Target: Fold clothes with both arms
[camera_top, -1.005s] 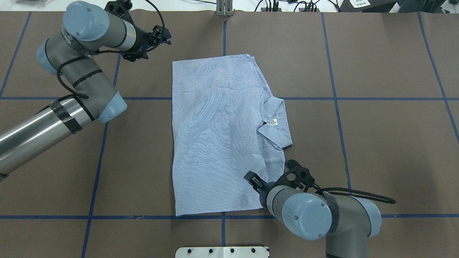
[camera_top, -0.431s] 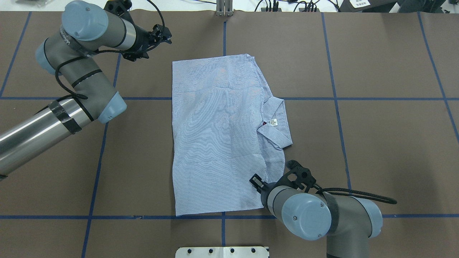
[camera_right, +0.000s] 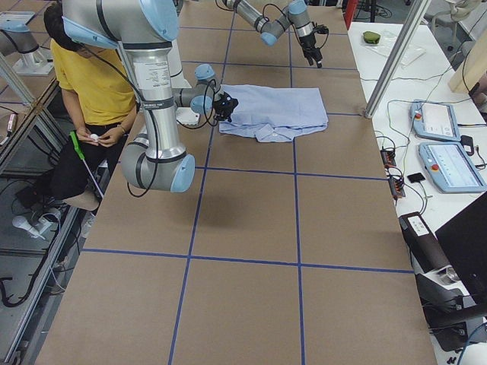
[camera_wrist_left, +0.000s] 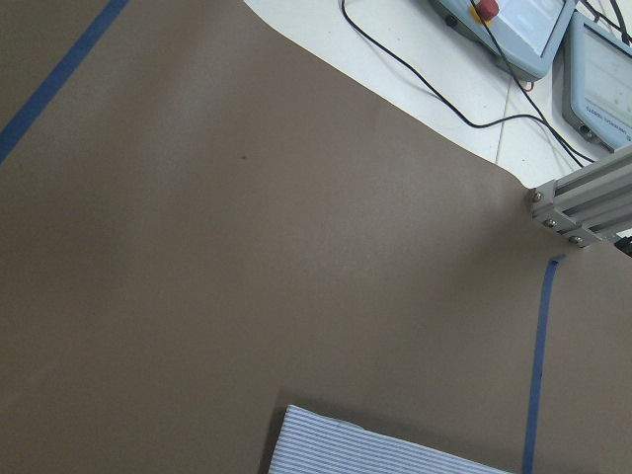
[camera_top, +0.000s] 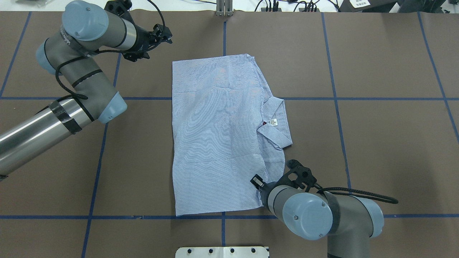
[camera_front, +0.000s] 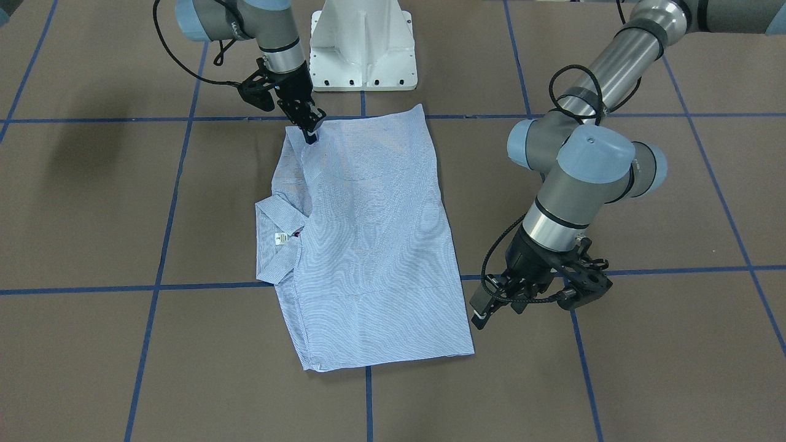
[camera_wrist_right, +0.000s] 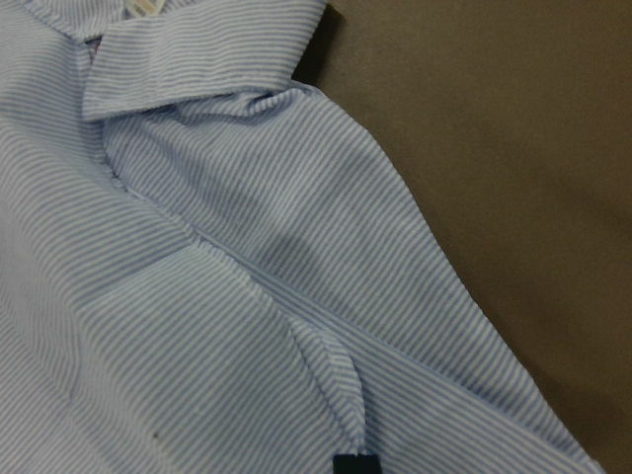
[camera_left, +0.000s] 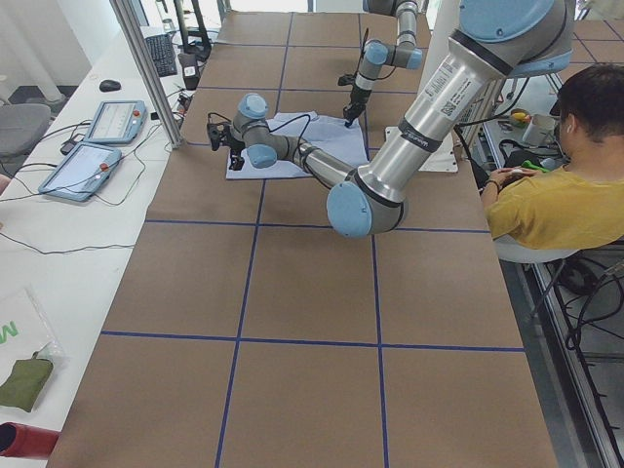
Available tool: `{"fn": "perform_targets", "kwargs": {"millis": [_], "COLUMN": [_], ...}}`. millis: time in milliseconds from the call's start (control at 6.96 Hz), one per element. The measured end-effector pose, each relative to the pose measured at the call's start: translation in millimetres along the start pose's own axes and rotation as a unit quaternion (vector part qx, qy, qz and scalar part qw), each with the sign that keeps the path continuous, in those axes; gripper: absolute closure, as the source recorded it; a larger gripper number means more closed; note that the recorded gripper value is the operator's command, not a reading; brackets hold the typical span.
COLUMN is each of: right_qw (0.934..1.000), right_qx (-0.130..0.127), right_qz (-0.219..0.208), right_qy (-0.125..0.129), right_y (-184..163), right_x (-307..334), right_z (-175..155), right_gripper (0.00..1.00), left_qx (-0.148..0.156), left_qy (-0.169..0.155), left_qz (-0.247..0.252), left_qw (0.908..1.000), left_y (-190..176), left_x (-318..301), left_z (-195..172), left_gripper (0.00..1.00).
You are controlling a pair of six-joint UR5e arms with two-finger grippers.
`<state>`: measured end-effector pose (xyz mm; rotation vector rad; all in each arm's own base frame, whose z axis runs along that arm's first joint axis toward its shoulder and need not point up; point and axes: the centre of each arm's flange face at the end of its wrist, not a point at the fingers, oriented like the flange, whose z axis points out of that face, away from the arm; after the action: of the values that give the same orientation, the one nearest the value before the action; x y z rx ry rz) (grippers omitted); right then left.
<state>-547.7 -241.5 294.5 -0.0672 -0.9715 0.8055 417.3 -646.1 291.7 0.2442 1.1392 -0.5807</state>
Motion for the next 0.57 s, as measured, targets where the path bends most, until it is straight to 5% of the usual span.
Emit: {"fn": "perform_targets", "kwargs": {"millis": [574], "right_qw": [0.9993], "right_qx": [0.02], "right_qz": [-0.009], "right_qy": [0.032], "right_y": [-1], "right_x": [0], "right_z": [-30], "right_gripper": [1.0], "left_qx": [-0.001], "left_qy": [0.0], "left_qz": [-0.002], "left_qw": [1.0], "left_y": [1], "left_x": [0], "left_z": [0], "left_gripper": [0.01]}}
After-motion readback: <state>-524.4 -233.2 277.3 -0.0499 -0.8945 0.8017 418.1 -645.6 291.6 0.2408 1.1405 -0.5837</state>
